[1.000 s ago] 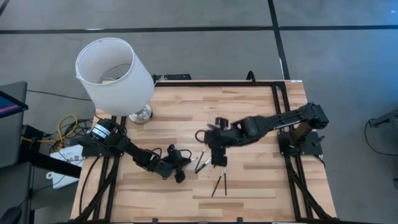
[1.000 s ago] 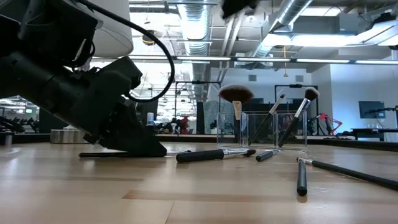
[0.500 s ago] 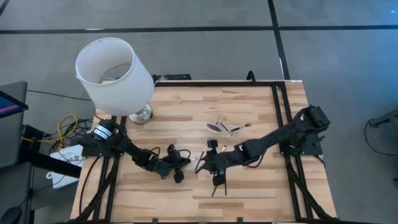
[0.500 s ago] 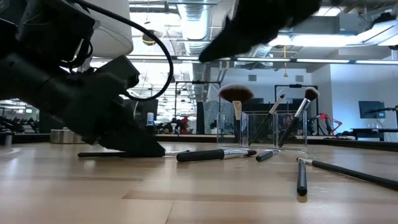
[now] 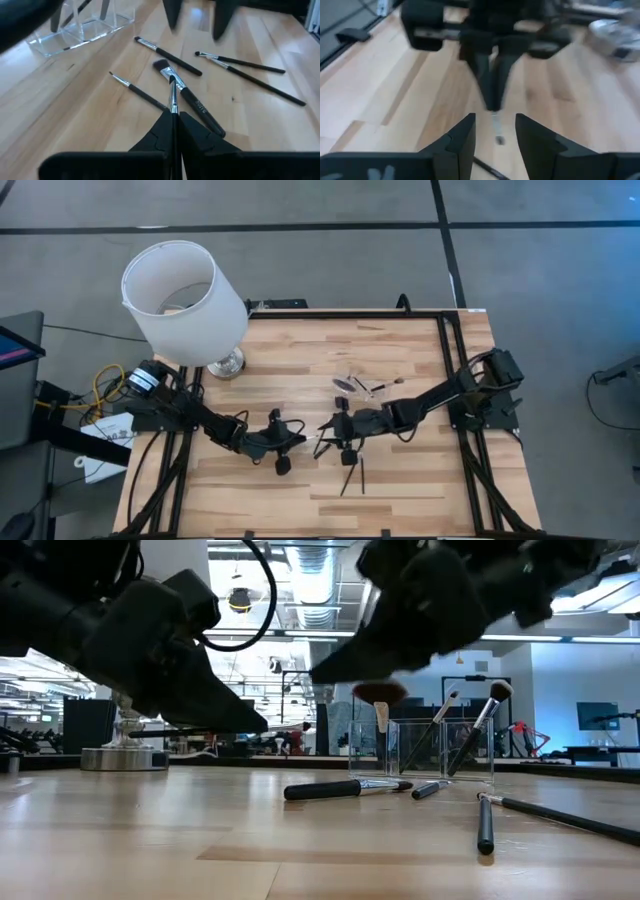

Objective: Put items in baskets/containers
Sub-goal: Put the black eyeshadow brush into the transparent organizer

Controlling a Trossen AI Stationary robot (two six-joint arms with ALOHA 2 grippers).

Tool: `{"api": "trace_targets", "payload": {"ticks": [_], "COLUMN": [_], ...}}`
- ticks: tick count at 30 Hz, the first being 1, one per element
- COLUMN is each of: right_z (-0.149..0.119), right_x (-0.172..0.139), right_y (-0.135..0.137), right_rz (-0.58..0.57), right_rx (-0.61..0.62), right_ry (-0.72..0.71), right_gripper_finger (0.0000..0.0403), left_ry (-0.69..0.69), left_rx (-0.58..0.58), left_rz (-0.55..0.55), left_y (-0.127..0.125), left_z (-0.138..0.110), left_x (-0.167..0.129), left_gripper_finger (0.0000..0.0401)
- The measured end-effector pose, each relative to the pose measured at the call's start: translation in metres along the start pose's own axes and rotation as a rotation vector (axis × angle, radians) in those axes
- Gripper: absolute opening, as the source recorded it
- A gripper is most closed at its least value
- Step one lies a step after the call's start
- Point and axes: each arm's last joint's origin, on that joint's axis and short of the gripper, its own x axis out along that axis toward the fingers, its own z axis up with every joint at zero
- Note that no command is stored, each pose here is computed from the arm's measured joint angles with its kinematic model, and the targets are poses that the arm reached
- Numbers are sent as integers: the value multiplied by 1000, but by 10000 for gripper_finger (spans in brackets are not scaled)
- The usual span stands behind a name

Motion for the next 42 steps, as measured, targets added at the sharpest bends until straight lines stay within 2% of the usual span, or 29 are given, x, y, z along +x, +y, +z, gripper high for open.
{"api": "trace_targets", "payload": {"ticks": [4,10,18,24,33,38,42], "right_z": [-12,-13,-19,-16,-16,-16,-16], "right_x": [22,44,50,49,49,49,48], "right_y": [2,-1,-7,-5,-5,-5,-4], "right_rz": [19,-7,-16,43,44,47,63], "right_rx": [4,11,17,19,19,19,20], "right_ry": [20,47,71,53,53,56,55], "right_gripper_finger": [129,129,125,101,53,14,12], "left_ry": [-7,-11,-14,-14,-11,-6,4], "left_rx": [-2,-4,-5,-7,-7,-7,-8], "left_rz": [12,12,15,11,-3,-16,-45], "left_y": [0,0,1,0,-1,-2,-2], "left_z": [1,1,1,2,1,1,1], "left_x": [0,0,-1,-1,-2,-2,-1], "left_gripper_finger": [14,14,14,14,14,16,28]}}
